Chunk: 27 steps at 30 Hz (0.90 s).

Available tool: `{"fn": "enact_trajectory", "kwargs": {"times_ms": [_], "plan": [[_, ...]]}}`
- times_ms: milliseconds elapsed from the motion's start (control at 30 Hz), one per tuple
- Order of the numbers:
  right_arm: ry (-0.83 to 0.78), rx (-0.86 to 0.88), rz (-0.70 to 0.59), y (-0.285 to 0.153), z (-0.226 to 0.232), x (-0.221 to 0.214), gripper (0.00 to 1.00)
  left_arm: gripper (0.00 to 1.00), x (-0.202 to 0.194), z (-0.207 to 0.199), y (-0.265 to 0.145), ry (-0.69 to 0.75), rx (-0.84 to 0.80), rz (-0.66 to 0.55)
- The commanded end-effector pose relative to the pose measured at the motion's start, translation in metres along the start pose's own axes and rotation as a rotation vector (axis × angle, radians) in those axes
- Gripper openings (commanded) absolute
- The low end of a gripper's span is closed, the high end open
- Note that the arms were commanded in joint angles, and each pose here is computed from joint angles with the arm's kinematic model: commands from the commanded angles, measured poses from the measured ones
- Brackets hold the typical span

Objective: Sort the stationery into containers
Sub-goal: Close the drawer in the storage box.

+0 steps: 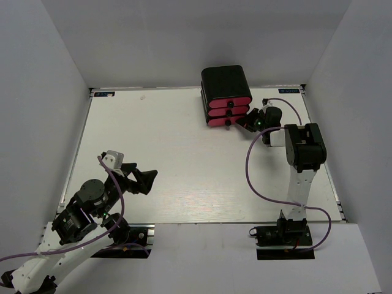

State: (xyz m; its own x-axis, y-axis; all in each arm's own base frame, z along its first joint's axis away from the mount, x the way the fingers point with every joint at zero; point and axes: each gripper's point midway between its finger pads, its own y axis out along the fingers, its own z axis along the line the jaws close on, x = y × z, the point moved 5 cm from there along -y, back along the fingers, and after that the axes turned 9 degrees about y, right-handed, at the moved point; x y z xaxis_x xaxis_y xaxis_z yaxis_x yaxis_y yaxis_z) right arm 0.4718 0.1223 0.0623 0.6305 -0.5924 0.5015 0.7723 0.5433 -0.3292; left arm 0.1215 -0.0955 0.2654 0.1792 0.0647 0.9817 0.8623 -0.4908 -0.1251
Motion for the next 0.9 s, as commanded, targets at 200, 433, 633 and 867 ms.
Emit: {"fn": "enact_trajectory", "kwargs": {"times_ms": [200, 433, 633, 867], "plan": [[0.033, 0.042, -0.101, 0.015, 0.008, 0.024, 0.03, 0.99, -0.005, 0.0, 0.004, 0.001, 0.013, 0.026], [0.048, 0.072, -0.1, 0.016, 0.014, 0.027, 0.03, 0.99, -0.006, 0.001, 0.006, 0.004, 0.023, 0.033], [0.03, 0.065, -0.088, 0.003, 0.013, 0.02, 0.04, 0.99, -0.006, 0.001, 0.006, 0.004, 0.023, 0.033], [-0.238, 0.014, -0.035, -0.064, 0.027, 0.004, 0.27, 0.99, -0.006, 0.0, 0.002, -0.003, 0.0, 0.016]]}}
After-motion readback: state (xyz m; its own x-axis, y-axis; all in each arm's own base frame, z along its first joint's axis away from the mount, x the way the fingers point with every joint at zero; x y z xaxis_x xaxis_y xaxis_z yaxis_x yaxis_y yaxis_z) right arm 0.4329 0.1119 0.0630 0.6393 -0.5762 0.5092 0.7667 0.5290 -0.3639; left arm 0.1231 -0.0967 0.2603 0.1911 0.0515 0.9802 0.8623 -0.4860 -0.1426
